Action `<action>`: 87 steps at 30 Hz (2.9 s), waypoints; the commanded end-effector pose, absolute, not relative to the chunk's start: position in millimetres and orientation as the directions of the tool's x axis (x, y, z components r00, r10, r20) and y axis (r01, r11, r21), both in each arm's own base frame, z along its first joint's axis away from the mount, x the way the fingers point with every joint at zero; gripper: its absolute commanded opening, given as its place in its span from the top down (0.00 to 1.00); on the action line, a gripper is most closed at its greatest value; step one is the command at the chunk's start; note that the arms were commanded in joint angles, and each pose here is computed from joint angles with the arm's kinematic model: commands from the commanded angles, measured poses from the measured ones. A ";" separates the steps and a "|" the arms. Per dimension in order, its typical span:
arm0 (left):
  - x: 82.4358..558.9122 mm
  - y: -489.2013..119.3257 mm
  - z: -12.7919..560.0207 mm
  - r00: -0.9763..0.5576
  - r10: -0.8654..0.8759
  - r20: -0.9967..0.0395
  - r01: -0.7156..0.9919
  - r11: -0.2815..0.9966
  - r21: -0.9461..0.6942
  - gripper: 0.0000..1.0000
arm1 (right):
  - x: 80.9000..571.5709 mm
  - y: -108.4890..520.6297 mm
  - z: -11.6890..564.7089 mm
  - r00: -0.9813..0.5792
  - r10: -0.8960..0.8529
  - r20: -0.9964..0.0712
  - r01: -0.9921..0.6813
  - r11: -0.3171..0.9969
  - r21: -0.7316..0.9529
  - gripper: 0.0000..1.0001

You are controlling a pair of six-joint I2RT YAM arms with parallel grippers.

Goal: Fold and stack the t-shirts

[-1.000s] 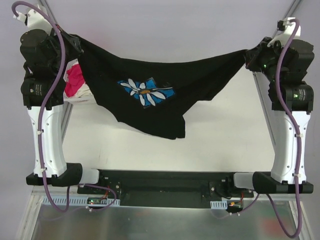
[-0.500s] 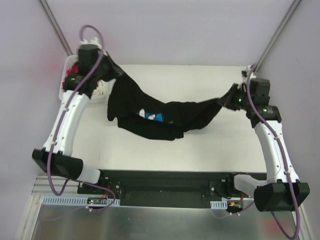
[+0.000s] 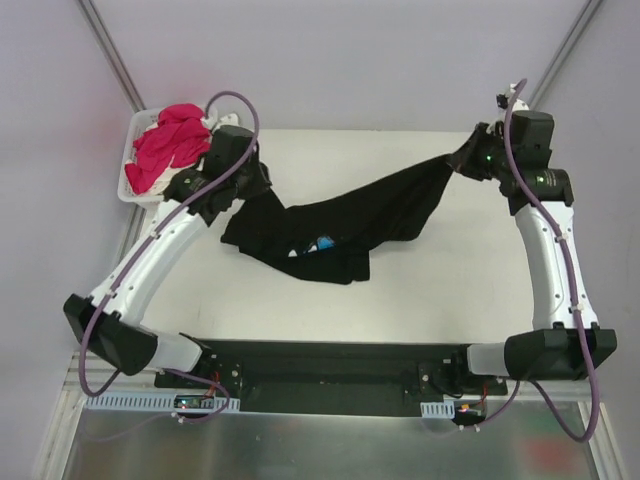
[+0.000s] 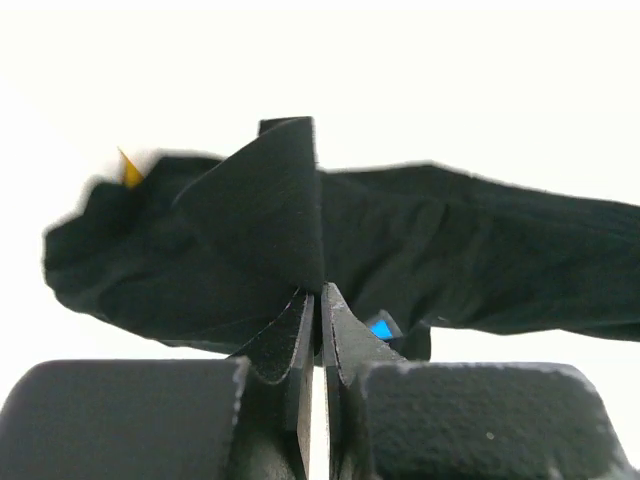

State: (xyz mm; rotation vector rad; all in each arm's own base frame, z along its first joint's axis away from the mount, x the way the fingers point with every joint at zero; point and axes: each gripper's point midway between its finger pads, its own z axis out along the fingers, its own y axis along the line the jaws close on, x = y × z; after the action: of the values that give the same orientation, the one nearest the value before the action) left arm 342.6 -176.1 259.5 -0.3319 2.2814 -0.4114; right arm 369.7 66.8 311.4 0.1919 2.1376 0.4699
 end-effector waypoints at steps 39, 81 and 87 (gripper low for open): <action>212.5 -105.6 78.7 -0.803 -0.469 -0.368 -0.384 0.879 -0.284 1.00 | 461.3 107.5 170.1 -0.787 0.350 -0.509 0.060 0.863 0.501 0.27; 240.1 -73.6 111.0 -0.755 -0.488 -0.438 -0.371 0.869 -0.328 1.00 | 382.3 144.6 254.3 -0.685 0.284 -0.671 -0.148 0.848 0.510 0.99; 253.7 -66.4 125.9 -0.739 -0.491 -0.461 -0.359 0.866 -0.347 1.00 | 251.1 149.2 168.7 -0.794 0.318 -0.518 -0.057 0.809 0.585 0.99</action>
State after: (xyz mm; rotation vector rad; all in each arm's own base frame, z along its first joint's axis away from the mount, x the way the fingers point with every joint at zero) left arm 241.9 -69.8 109.5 -0.6695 2.5066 -0.3085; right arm 321.3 145.0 255.6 0.0778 2.1516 0.7224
